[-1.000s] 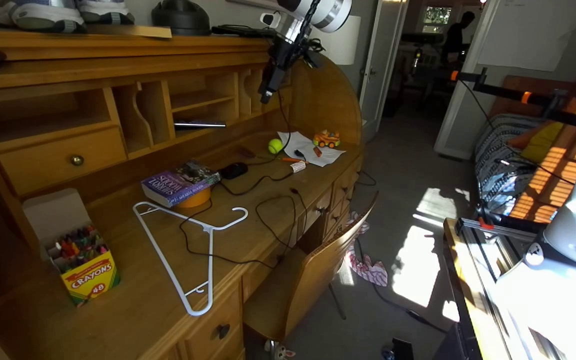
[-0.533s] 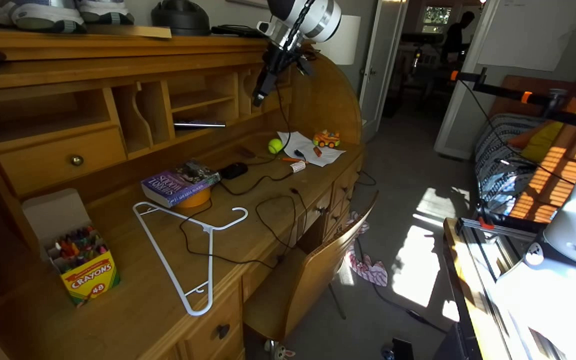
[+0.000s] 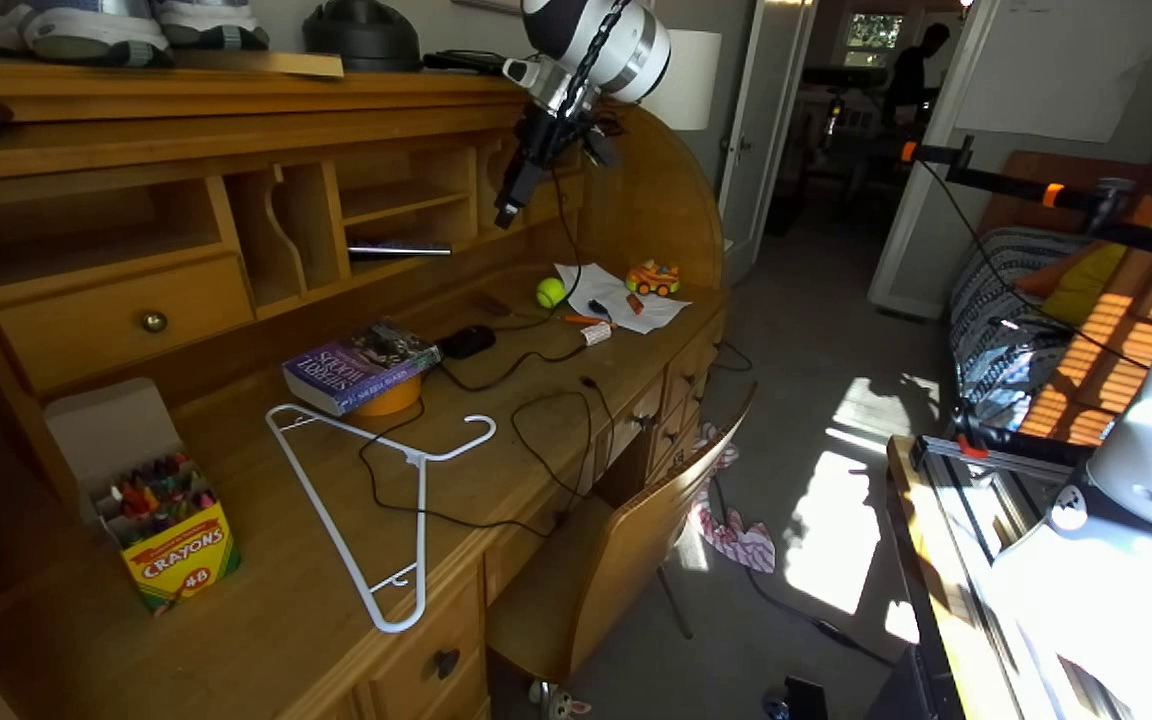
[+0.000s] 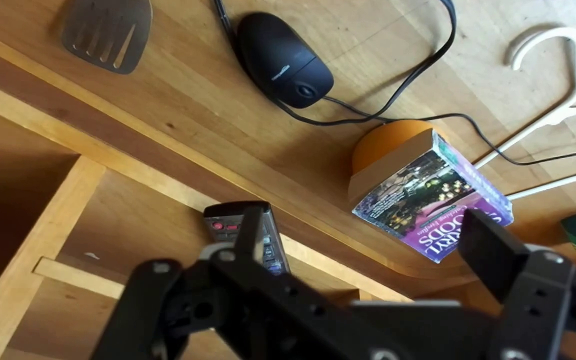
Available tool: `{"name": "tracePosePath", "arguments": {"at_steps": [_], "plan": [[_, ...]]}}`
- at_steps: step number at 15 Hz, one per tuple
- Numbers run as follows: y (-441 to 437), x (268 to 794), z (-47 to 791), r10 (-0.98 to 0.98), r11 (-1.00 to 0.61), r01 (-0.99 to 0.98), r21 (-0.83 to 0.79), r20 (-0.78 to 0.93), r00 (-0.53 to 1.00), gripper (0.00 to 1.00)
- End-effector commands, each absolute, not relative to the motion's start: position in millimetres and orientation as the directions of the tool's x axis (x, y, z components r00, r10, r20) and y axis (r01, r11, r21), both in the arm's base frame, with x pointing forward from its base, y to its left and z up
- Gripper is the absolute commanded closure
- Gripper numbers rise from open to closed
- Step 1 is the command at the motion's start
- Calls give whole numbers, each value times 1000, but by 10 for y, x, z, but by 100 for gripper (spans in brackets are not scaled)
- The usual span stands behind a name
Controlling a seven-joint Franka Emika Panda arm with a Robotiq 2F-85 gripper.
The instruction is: Put the remote on top of the book
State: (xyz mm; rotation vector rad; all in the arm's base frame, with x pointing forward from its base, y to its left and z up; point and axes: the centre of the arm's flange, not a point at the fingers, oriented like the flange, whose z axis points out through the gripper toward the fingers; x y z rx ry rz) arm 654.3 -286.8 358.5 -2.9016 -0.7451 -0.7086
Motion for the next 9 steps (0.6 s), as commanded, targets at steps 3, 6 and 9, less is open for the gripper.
{"name": "tracePosePath", "arguments": {"at_steps": [3,6,9], "plan": [[-2763,6744,3152,374,-913,402,72,542,753,0],[-2787,6828,3042,301,-939,338,57,607,736,0],[-2843,6899,2988,249,-951,306,33,670,700,0]]}}
